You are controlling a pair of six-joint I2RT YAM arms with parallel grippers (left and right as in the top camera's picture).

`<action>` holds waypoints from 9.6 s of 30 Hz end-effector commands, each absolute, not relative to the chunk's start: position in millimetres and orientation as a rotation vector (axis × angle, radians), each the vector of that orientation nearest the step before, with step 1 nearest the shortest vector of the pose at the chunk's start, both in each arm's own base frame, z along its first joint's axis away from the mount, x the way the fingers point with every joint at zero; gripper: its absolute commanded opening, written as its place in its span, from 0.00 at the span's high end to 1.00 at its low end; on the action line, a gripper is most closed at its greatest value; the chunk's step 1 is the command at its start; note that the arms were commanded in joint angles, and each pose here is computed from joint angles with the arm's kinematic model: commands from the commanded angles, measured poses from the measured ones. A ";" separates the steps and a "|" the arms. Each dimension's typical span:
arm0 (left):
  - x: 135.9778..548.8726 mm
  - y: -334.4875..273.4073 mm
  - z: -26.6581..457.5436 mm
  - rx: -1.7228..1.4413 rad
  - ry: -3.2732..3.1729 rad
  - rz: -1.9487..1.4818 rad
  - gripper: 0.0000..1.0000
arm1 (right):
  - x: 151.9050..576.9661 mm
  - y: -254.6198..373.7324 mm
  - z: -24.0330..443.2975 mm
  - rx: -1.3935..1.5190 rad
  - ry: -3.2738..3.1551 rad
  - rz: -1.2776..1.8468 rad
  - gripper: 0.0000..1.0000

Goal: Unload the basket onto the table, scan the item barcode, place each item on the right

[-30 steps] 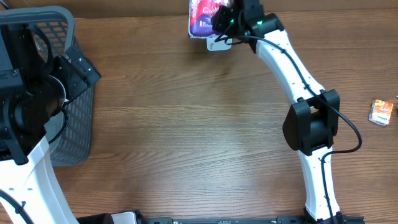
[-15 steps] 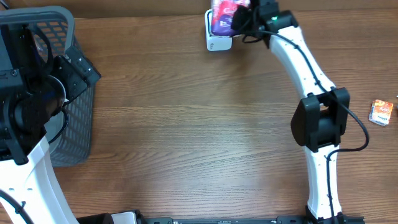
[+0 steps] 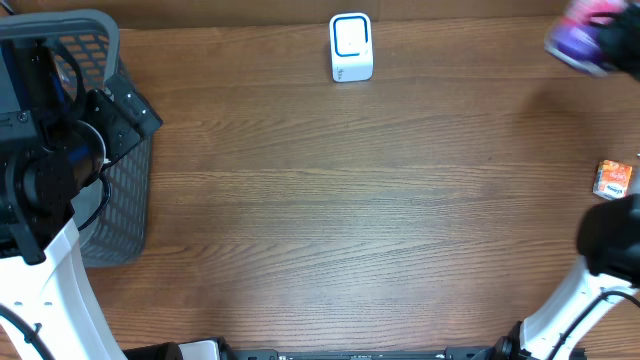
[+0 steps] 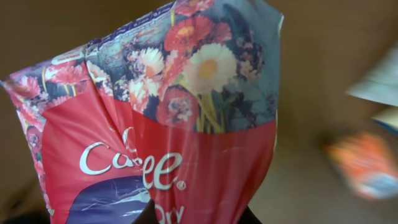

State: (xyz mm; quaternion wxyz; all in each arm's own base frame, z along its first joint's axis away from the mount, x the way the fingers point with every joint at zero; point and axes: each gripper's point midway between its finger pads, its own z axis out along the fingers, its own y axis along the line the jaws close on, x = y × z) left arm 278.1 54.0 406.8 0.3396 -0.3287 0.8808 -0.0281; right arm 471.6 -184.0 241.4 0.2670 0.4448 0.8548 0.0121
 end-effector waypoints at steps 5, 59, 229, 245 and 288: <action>279.4 55.3 407.9 -0.841 2.294 -0.067 0.00 | 387.1 -299.0 197.7 1.587 2.278 -0.174 0.96; 279.5 55.4 407.7 -0.841 2.294 -0.067 0.00 | 200.1 86.2 361.5 0.123 2.564 0.711 0.00; 221.8 -11.5 184.7 -0.042 1.977 -0.169 0.00 | 241.7 47.1 171.4 -0.066 1.594 0.287 0.00; 245.1 -14.7 180.4 0.055 1.549 -0.139 0.00 | 241.7 47.1 171.4 -0.067 1.594 0.287 0.00; 245.4 -9.7 160.5 0.084 1.627 -0.066 0.00 | 241.7 47.1 171.4 -0.067 1.594 0.287 0.00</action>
